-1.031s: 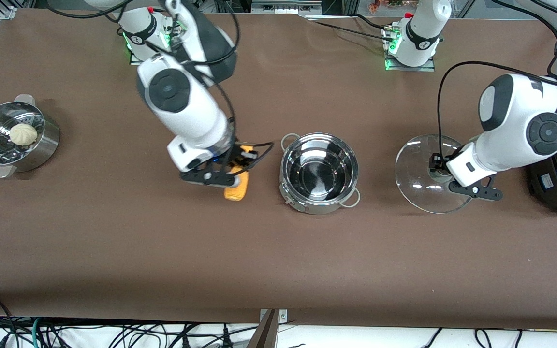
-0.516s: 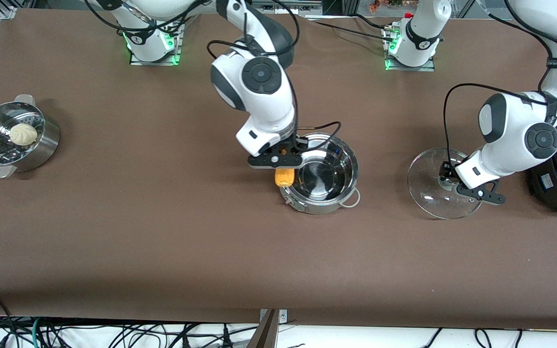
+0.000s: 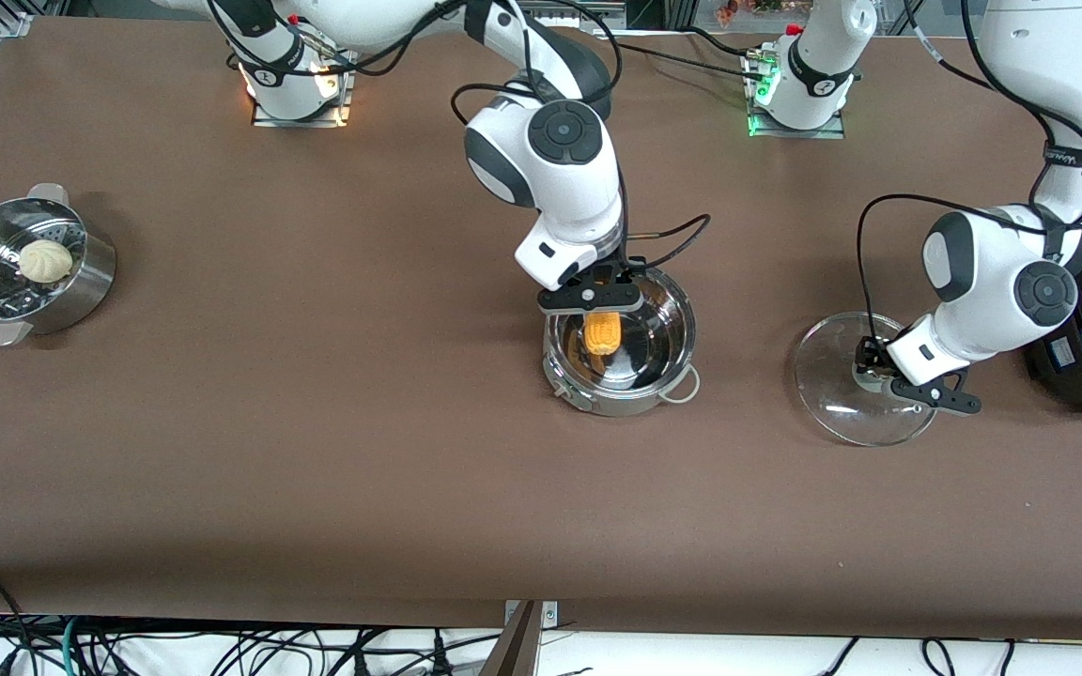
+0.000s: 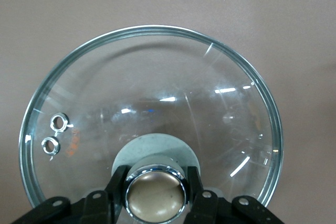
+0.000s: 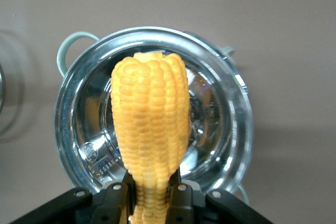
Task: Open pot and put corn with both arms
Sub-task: 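Move the corn over the pot while the left gripper lowers the lid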
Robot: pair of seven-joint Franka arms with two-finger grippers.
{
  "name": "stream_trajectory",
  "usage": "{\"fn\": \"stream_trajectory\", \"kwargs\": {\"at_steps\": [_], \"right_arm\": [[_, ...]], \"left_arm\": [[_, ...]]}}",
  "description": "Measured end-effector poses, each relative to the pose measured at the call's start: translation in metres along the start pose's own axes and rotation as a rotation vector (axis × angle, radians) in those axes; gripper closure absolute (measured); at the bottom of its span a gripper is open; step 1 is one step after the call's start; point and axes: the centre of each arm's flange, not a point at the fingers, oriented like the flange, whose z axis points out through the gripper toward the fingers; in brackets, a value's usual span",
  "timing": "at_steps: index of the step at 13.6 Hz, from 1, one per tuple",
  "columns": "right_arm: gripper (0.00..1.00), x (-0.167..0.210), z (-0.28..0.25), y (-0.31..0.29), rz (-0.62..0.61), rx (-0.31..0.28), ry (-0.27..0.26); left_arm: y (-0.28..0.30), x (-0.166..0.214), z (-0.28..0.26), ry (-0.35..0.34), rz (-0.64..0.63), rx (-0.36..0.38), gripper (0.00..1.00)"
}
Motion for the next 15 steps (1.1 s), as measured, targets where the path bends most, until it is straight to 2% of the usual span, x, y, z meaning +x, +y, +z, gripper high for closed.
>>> {"fn": "stream_trajectory", "kwargs": {"at_steps": [4,7,8,11,13,15], "right_arm": [[0.74,-0.005,0.020,-0.008,-0.010,0.003,-0.004],[0.74,-0.003,0.017,-0.012,-0.011,0.033,0.021],[0.74,-0.002,0.021,-0.012,-0.011,0.040,0.026],[0.74,-0.004,0.042,-0.011,-0.011,0.039,0.022],[0.74,-0.004,0.053,-0.011,-0.010,0.038,0.020],[0.74,-0.005,0.065,-0.009,-0.009,0.038,0.018]], "left_arm": [[0.004,0.008,0.016,-0.005,-0.015,-0.024,0.49],[0.004,0.009,0.020,-0.009,-0.017,-0.025,0.49],[0.004,0.009,0.020,-0.009,-0.017,-0.026,0.44],[0.004,0.010,0.018,-0.005,-0.017,-0.025,0.15],[0.004,0.010,0.018,-0.005,-0.019,-0.025,0.00],[0.004,0.010,0.018,-0.005,-0.020,-0.025,0.00]]}}
